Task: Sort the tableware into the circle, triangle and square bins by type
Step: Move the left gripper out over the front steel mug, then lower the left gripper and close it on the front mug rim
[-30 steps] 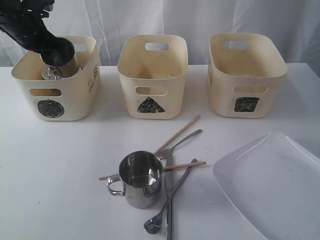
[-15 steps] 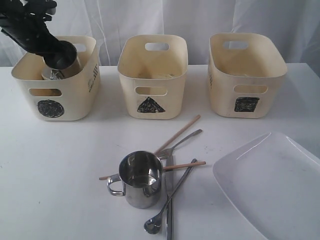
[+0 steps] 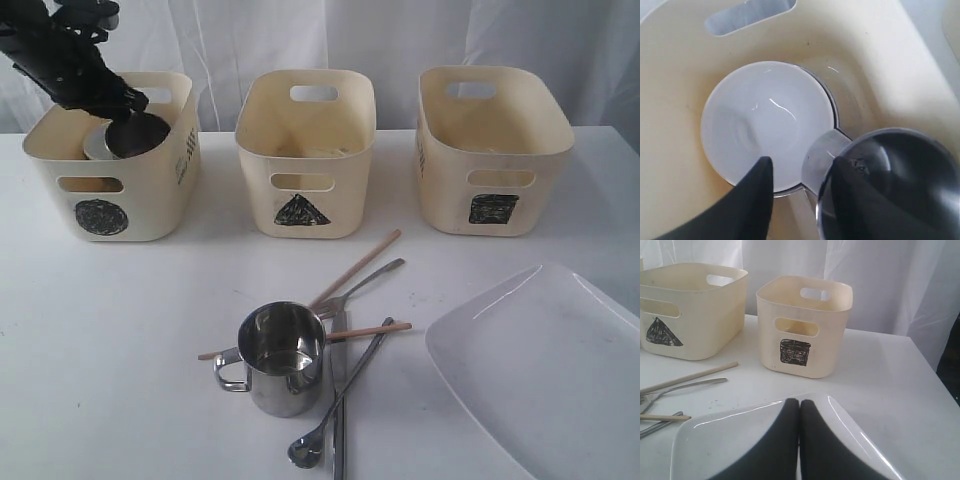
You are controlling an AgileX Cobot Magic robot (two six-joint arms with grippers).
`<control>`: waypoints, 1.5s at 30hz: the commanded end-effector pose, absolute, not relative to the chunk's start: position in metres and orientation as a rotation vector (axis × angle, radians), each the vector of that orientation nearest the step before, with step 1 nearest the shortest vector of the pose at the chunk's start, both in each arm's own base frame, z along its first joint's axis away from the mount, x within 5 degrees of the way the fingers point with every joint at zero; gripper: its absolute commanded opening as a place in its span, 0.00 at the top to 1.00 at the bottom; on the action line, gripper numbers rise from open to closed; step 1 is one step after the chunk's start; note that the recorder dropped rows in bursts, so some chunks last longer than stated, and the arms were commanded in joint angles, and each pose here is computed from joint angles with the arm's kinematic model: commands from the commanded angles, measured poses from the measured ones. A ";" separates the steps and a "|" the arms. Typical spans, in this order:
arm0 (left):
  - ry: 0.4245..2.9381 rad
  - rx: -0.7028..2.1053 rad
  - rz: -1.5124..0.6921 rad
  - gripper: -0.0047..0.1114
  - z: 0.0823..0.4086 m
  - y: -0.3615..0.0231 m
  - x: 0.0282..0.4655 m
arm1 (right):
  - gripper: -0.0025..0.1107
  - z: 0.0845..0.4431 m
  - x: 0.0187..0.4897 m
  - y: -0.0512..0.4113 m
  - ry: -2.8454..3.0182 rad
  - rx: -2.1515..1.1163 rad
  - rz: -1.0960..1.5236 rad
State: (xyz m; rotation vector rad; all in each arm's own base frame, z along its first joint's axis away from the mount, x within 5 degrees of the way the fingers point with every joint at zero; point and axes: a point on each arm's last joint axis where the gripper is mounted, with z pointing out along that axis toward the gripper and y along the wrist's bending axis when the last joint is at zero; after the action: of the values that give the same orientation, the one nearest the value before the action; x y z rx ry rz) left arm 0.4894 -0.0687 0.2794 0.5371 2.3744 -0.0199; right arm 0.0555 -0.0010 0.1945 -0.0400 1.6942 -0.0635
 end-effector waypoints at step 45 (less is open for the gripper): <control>2.651 1.289 -0.592 0.40 0.270 -0.229 0.308 | 0.98 0.194 0.056 -0.001 1.692 -0.038 -0.061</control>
State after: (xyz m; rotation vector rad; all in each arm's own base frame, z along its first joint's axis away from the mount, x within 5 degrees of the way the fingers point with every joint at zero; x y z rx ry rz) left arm 0.3138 -0.2214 0.2788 1.2720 2.6077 -0.5493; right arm 0.0555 -0.0010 0.1945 -0.0400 1.6942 -0.0635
